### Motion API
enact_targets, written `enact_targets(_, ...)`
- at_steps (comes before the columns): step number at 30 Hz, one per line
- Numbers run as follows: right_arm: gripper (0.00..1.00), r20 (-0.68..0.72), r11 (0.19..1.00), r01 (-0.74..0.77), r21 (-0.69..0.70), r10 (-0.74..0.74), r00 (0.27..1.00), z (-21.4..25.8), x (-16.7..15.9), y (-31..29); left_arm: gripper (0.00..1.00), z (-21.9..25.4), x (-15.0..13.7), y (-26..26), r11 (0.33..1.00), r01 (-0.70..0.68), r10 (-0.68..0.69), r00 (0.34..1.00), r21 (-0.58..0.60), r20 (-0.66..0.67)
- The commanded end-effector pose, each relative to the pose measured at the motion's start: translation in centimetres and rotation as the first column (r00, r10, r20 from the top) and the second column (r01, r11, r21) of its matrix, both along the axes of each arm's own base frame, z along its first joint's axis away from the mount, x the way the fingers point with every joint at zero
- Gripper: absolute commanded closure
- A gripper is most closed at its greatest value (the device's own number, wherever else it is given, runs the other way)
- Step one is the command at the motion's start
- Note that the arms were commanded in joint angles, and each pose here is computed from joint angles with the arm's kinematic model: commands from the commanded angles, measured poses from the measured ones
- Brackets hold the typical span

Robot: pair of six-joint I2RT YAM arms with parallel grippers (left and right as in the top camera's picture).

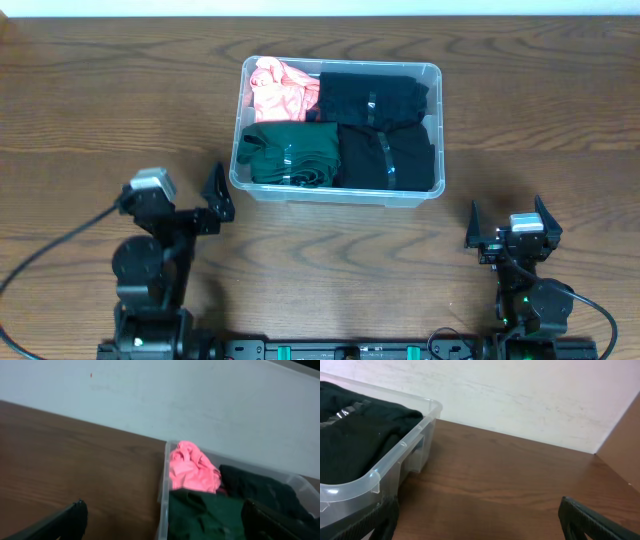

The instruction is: Pack container

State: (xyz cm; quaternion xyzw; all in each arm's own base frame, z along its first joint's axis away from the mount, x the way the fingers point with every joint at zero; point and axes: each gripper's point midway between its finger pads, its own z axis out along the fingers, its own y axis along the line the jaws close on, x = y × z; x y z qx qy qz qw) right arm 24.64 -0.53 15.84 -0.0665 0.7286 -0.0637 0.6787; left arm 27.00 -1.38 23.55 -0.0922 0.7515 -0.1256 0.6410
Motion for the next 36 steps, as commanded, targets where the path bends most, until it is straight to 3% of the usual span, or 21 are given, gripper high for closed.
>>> enact_targets(1, 0.01, 0.0, 1.0, 0.012, -0.008, -0.012, 1.0, -0.1, 0.0, -0.3, 0.02, -1.2, -0.6, -0.3, 1.0, 0.014, -0.013, 1.0, -0.026, 0.027)
enact_targets(9, 0.01, 0.0, 1.0, 0.012, -0.008, -0.012, 1.0, -0.1, 0.0, -0.3, 0.02, -3.9, -1.3, -0.3, 1.0, 0.015, -0.013, 0.996, -0.026, 0.092)
enact_targets(22, 0.01, 0.0, 1.0, 0.012, -0.008, -0.012, 1.0, -0.1, 0.0, -0.3, 0.02, -8.0, -1.7, -0.1, 1.0, 0.004, -0.003, 0.998, -0.025, 0.06)
enact_targets(29, 0.01, 0.0, 1.0, 0.012, -0.008, -0.012, 1.0, -0.1, 0.0, -0.3, 0.02, -10.3, -2.6, 0.0, 1.0, -0.001, 0.001, 1.0, -0.015, -0.026)
enact_targets(36, 0.01, 0.0, 1.0, 0.012, -0.008, -0.012, 1.0, -0.1, 0.0, -0.3, 0.02, -9.7, -2.6, 0.2, 1.0, -0.008, 0.008, 1.0, 0.002, -0.001)
